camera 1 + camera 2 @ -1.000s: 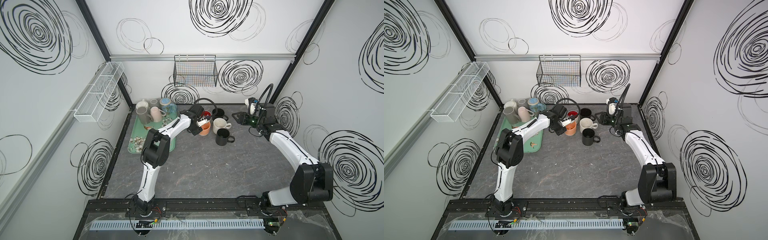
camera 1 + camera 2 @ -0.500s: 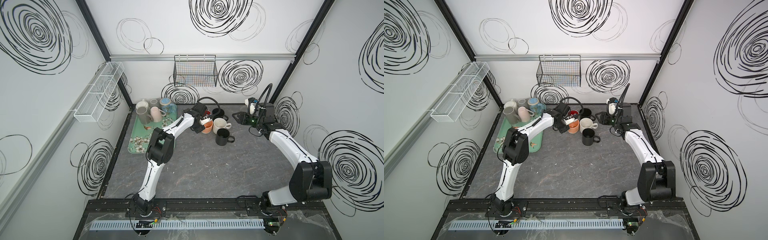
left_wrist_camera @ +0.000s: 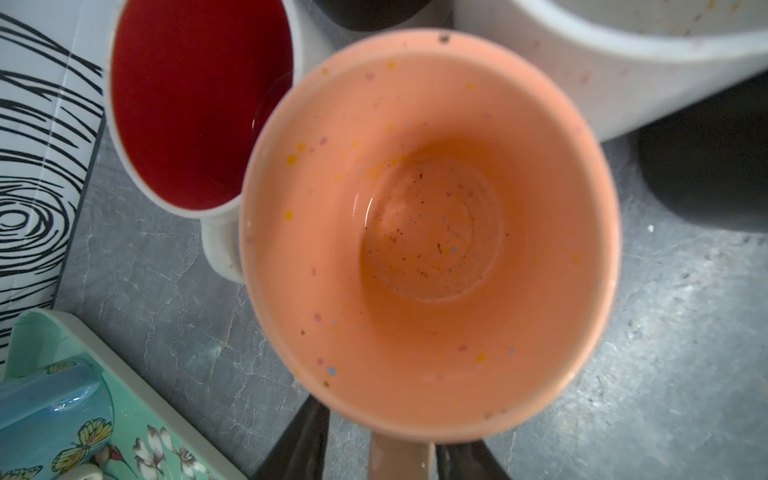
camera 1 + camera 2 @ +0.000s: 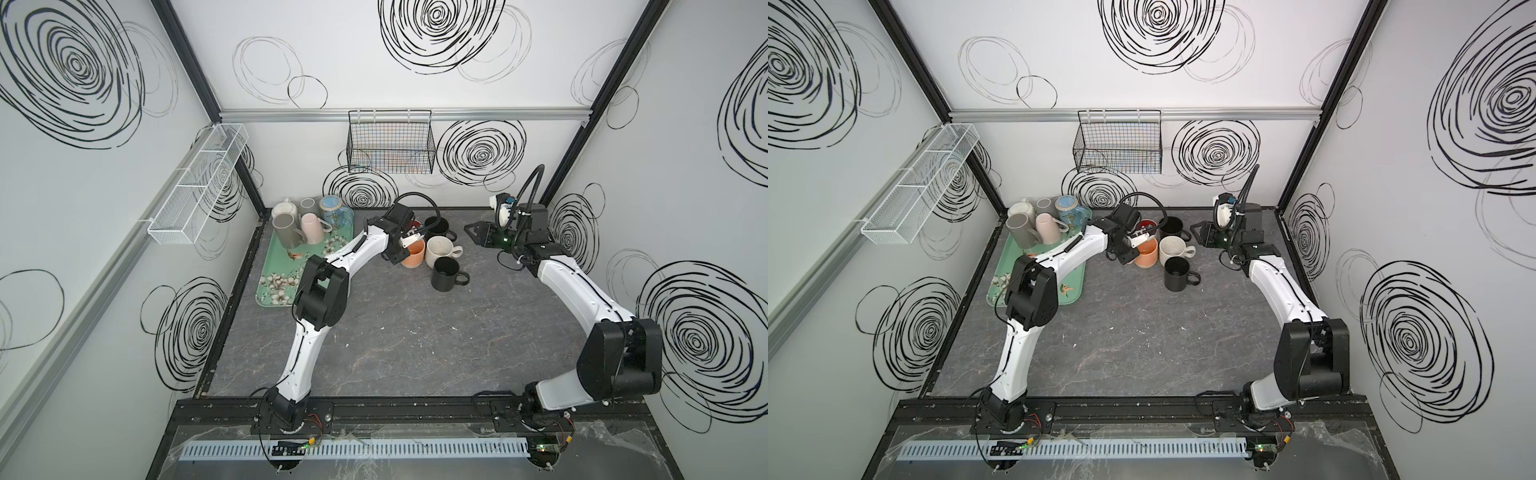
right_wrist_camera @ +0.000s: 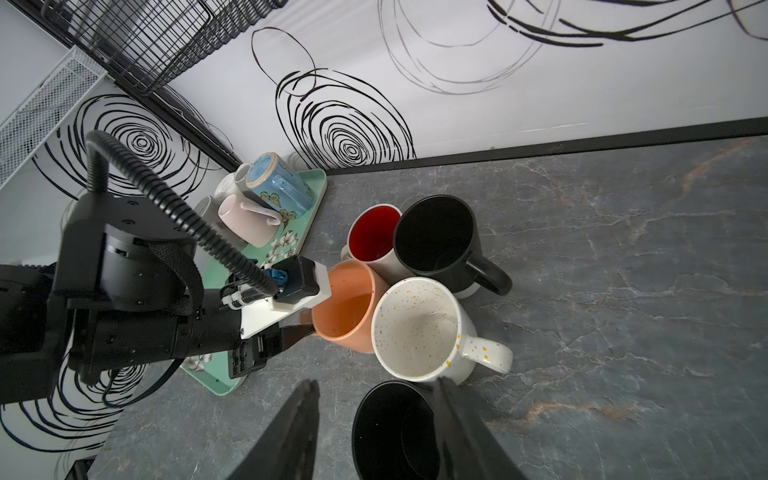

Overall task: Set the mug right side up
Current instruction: 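Carry the upright orange mug with left gripper beside the red-lined mug while right gripper withdraws, then release the orange mug, move left gripper over the tray while right gripper approaches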

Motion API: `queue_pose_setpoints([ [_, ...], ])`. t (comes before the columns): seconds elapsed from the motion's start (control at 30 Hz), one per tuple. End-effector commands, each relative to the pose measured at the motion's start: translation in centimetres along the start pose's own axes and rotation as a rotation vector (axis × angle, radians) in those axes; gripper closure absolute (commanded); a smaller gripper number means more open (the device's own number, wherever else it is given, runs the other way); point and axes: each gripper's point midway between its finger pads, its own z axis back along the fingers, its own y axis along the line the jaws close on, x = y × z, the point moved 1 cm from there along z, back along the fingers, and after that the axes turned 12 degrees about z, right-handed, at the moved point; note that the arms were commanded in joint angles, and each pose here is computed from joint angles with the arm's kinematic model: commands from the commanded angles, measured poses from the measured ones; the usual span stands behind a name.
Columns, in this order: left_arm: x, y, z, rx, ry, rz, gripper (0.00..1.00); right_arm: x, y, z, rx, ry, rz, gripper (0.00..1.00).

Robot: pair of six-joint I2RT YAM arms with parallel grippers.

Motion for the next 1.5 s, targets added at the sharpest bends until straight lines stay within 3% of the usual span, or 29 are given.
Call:
queue_pose_setpoints([
  [0.0,2.7,1.3,4.6,0.036,-0.122,0.023,0.51,1.4,0.3,0.1,0.014,-0.025,0.022,0.52],
  [0.3,2.9,4.8,11.3,0.066,-0.260,0.129,0.41,1.4,2.7,-1.7,0.048,-0.010,0.053,0.53],
  [0.47,1.2,9.7,14.1,0.121,-0.328,0.285,0.39,1.0,5.8,-3.9,0.099,0.020,0.088,0.54],
  [0.6,-1.6,15.4,15.2,0.256,-0.335,0.459,0.35,0.6,8.9,-6.1,0.160,0.042,0.120,0.54],
  [0.9,-8.5,25.3,15.2,0.569,-0.287,0.796,0.21,-0.7,15.3,-11.0,0.220,0.112,0.213,0.54],
  [1.2,-13.0,32.1,12.9,0.590,-0.264,0.968,0.13,-4.4,21.3,-15.9,0.263,0.219,0.317,0.53],
  [1.33,-14.7,34.4,11.6,0.671,-0.195,0.982,0.11,-5.9,22.6,-17.3,0.289,0.240,0.329,0.53],
  [1.47,-15.7,36.3,10.2,0.640,-0.222,1.051,0.10,-7.0,23.4,-18.4,0.307,0.262,0.332,0.53],
])
